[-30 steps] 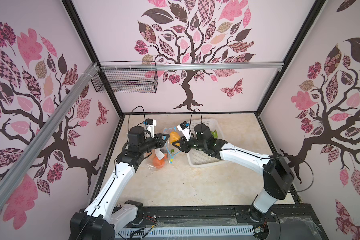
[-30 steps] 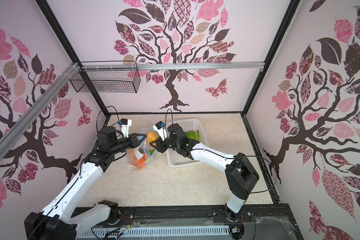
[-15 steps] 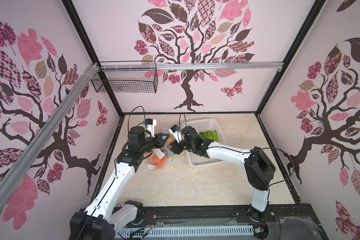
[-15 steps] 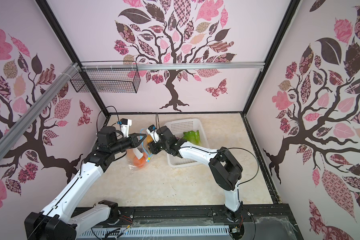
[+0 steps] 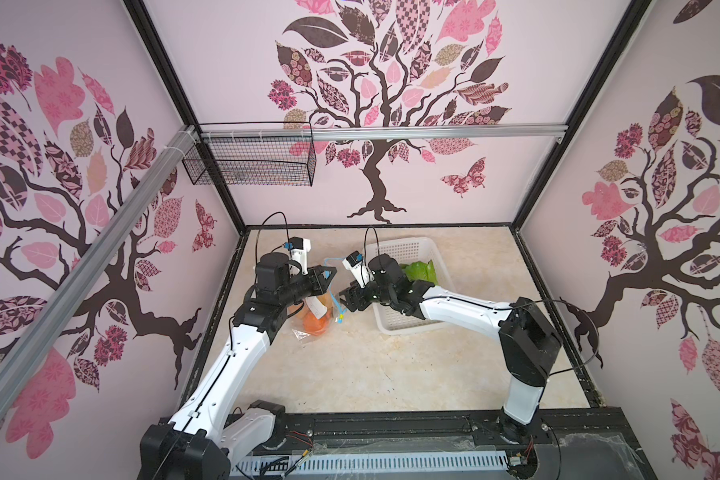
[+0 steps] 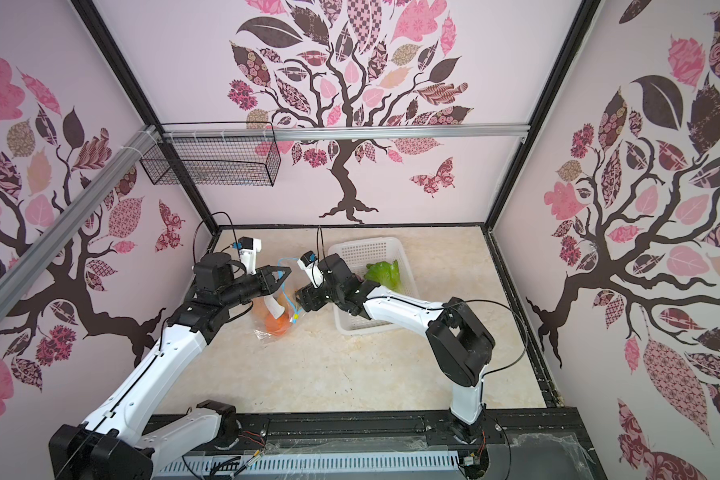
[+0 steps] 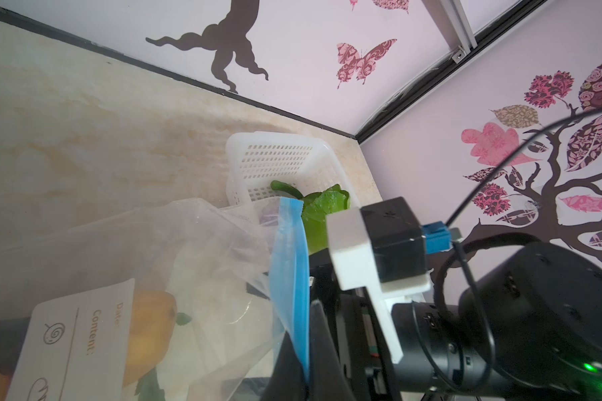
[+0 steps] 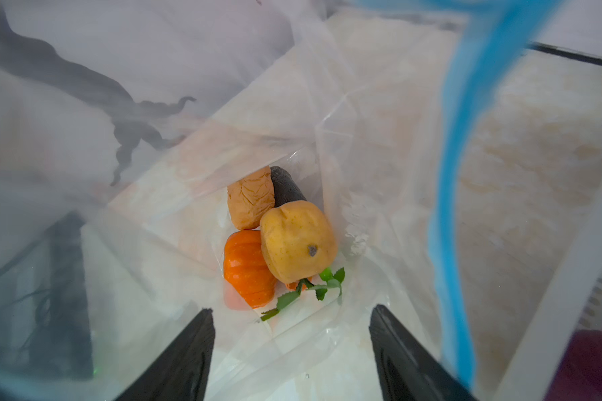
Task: Place the food in the zip-top bag and seal the zipper
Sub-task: 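Open the right gripper inside the bag to drop the potato, then move the right gripper back over the basket to the purple onion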
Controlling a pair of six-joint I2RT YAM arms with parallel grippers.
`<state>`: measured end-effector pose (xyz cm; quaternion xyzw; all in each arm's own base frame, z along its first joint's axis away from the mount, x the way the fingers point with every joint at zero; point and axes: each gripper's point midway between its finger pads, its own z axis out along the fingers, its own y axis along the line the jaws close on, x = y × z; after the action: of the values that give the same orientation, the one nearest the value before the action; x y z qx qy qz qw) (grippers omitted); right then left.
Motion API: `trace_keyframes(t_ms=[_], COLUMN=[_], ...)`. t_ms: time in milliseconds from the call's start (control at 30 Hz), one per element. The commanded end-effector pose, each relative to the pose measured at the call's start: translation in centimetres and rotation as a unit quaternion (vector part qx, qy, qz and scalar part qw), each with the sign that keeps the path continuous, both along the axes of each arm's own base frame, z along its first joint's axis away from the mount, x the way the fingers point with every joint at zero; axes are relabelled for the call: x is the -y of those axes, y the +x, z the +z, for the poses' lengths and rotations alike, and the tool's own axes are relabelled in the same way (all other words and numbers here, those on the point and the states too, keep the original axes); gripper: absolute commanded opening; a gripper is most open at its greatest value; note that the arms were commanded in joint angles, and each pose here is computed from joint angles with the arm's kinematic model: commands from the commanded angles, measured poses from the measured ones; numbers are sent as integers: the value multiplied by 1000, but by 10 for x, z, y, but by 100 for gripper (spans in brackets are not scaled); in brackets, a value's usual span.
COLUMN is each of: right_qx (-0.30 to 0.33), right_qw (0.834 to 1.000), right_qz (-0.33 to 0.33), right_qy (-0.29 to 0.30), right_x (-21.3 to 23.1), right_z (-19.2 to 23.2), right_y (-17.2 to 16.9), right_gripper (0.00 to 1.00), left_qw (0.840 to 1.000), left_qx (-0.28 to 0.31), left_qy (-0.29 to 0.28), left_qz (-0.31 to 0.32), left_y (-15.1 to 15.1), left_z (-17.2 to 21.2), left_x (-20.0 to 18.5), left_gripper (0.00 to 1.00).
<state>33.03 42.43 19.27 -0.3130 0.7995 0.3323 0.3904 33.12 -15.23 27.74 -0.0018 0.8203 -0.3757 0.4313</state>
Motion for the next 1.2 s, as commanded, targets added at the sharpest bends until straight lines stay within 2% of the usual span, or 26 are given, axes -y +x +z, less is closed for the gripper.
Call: trace_keyframes(t_ms=[0,233,367,500,667,833,1167], right_qx=[57,87,75,66,46,8,-51], right_qw=[997,987,980,971,972,974,959], right_qz=[-30,-122,-182,-228,-225,-213,-254], right_qy=[51,53,39,-8,-48,-72,-117], right_x=[18,75,115,144,142,126,124], right_z=[63,76,60,34,7,-21,-79], right_y=[0,18,37,51,56,70,114], right_gripper=[75,79,80,81,79,71,65], left_qw=[1000,1000,1000,1000,1000,1000,1000], left_qx=[7,4,3,2,-3,-3,6], left_qy=[5,8,9,8,7,7,5], left_qz=[13,16,15,14,10,10,9], left_y=[3,5,5,6,6,6,4], left_z=[3,1,-1,-1,-4,-4,3], left_x=[-6,-7,-7,-6,-5,-5,-5], left_gripper=[0,0,0,0,0,0,0])
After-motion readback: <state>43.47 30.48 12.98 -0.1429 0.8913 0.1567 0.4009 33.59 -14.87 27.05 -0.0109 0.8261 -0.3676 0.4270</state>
